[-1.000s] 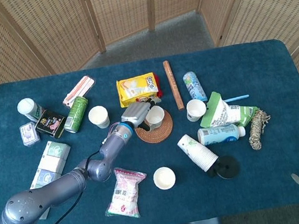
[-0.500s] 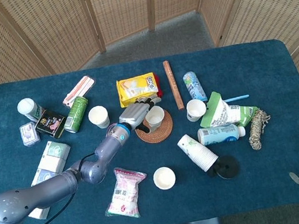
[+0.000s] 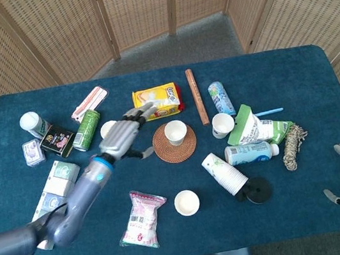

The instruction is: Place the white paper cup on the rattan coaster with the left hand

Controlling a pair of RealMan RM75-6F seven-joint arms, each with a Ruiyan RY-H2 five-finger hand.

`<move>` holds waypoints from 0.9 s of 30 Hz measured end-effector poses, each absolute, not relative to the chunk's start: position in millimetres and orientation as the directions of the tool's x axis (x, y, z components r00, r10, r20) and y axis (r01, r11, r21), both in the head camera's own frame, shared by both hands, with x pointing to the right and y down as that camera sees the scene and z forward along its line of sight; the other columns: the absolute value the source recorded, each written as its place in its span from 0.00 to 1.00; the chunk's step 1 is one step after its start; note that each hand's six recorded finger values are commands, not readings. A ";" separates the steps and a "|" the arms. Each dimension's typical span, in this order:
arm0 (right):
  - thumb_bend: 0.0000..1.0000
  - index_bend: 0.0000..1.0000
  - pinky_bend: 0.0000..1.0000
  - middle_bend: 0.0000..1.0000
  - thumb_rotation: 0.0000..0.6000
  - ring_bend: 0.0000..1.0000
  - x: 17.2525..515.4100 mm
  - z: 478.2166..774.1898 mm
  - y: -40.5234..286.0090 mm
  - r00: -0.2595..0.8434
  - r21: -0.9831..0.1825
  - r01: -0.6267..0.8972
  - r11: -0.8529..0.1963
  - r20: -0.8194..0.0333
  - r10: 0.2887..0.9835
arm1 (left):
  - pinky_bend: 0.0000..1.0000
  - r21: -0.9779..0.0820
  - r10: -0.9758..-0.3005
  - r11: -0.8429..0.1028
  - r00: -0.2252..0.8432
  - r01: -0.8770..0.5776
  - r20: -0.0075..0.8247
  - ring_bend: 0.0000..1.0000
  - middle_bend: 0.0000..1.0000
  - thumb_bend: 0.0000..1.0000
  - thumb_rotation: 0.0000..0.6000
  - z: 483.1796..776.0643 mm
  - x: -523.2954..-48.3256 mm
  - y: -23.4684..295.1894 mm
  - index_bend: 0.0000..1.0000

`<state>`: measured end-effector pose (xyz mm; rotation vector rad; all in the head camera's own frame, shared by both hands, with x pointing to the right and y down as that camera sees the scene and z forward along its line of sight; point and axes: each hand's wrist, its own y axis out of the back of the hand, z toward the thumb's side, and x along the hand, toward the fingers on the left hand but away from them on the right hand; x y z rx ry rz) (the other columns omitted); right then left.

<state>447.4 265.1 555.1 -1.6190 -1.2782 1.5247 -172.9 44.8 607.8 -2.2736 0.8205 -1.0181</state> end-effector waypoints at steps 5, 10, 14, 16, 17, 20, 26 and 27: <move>0.22 0.00 0.00 0.00 1.00 0.00 437.4 554.0 256.4 -0.087 -0.897 0.231 -0.376 -0.404 0.911 | 0.00 -0.697 -0.765 -0.628 0.436 -0.345 0.474 0.00 0.00 0.37 0.92 579.1 -249.5 76.8 0.00; 0.22 0.00 0.00 0.00 1.00 0.00 425.2 552.1 250.3 -0.066 -0.902 0.214 -0.375 -0.397 0.916 | 0.00 -0.743 -0.819 -0.569 0.318 -0.352 0.477 0.00 0.00 0.37 0.92 558.0 -319.0 118.3 0.00; 0.22 0.00 0.00 0.00 1.00 0.00 414.4 550.1 250.8 -0.048 -0.902 0.206 -0.380 -0.397 0.917 | 0.00 -0.774 -0.840 -0.542 0.207 -0.328 0.501 0.00 0.00 0.37 0.92 544.3 -372.3 161.8 0.00; 0.22 0.00 0.00 0.00 1.00 0.00 411.9 550.3 252.9 -0.046 -0.901 0.202 -0.385 -0.401 0.915 | 0.00 -0.783 -0.843 -0.536 0.158 -0.316 0.514 0.00 0.00 0.37 0.92 540.0 -391.8 180.5 0.00; 0.22 0.00 0.00 0.00 1.00 0.00 410.3 550.8 254.7 -0.046 -0.899 0.202 -0.388 -0.405 0.913 | 0.00 -0.788 -0.846 -0.530 0.125 -0.312 0.519 0.00 0.00 0.37 0.92 537.2 -403.5 191.9 0.00; 0.22 0.00 0.00 0.00 1.00 0.00 407.8 552.1 259.2 -0.046 -0.895 0.205 -0.396 -0.413 0.910 | 0.00 -0.798 -0.849 -0.514 0.052 -0.315 0.526 0.00 0.00 0.37 0.92 531.2 -428.3 215.5 0.00; 0.22 0.00 0.00 0.00 1.00 0.00 404.4 552.7 260.7 -0.036 -0.893 0.205 -0.400 -0.415 0.909 | 0.00 -0.795 -0.845 -0.499 -0.008 -0.343 0.534 0.00 0.00 0.37 0.92 527.0 -453.7 241.1 0.00; 0.22 0.00 0.00 0.00 1.00 0.00 403.8 552.2 260.5 -0.033 -0.894 0.206 -0.398 -0.413 0.910 | 0.00 -0.798 -0.848 -0.495 -0.007 -0.342 0.529 0.00 0.00 0.37 0.92 526.0 -454.0 241.8 0.00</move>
